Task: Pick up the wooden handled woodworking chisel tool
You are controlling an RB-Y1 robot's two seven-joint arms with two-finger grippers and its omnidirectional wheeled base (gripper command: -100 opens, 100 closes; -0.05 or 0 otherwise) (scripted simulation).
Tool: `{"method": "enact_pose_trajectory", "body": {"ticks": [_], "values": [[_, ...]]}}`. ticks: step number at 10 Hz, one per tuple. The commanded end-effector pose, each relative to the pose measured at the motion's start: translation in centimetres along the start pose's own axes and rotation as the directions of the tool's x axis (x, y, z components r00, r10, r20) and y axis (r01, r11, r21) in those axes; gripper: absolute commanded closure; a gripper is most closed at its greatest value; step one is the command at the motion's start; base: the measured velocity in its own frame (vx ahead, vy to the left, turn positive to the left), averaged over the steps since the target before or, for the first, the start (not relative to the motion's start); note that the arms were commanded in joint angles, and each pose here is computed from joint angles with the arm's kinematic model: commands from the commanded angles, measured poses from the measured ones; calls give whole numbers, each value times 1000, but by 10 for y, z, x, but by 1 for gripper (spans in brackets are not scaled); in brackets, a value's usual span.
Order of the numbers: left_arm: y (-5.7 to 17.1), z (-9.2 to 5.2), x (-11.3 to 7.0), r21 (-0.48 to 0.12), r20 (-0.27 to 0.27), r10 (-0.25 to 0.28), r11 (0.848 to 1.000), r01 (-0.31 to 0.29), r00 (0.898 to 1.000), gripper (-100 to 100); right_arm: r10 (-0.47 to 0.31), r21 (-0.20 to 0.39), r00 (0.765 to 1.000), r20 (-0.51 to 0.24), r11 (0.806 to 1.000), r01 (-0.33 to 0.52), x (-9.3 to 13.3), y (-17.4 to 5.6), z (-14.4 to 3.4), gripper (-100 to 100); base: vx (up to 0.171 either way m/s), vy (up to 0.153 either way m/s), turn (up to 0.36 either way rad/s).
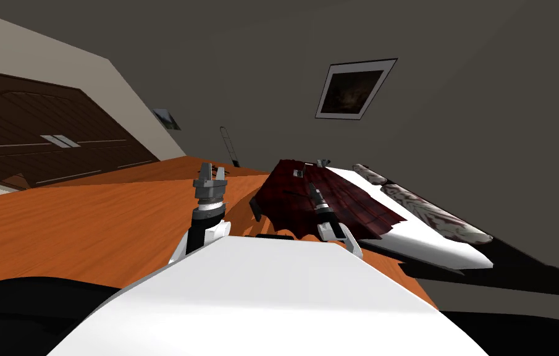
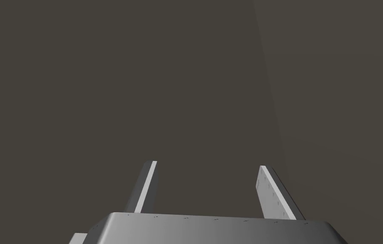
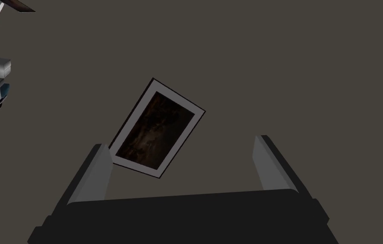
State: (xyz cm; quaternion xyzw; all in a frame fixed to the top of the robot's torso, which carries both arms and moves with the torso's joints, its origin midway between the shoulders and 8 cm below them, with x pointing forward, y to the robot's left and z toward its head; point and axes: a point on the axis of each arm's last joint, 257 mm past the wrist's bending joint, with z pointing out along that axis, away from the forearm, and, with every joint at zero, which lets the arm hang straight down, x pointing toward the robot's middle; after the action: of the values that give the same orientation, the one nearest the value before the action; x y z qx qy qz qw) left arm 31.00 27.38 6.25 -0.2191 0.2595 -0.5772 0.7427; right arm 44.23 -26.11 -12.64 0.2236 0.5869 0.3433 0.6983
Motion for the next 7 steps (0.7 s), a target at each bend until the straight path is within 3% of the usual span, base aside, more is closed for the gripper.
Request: {"method": "enact_pose_trajectory", "body": {"ticks": [1,7], "values": [[0,0,0,0,0,0,1000,0,1000,0,-45,13,999,-15,999,45,2,-4,1,-100,-1,40,86],[0,0,0,0,0,0,1000,0,1000,0,-235,66,965,-117,968,244,28,-34,6,-100,4,33,121]]}}
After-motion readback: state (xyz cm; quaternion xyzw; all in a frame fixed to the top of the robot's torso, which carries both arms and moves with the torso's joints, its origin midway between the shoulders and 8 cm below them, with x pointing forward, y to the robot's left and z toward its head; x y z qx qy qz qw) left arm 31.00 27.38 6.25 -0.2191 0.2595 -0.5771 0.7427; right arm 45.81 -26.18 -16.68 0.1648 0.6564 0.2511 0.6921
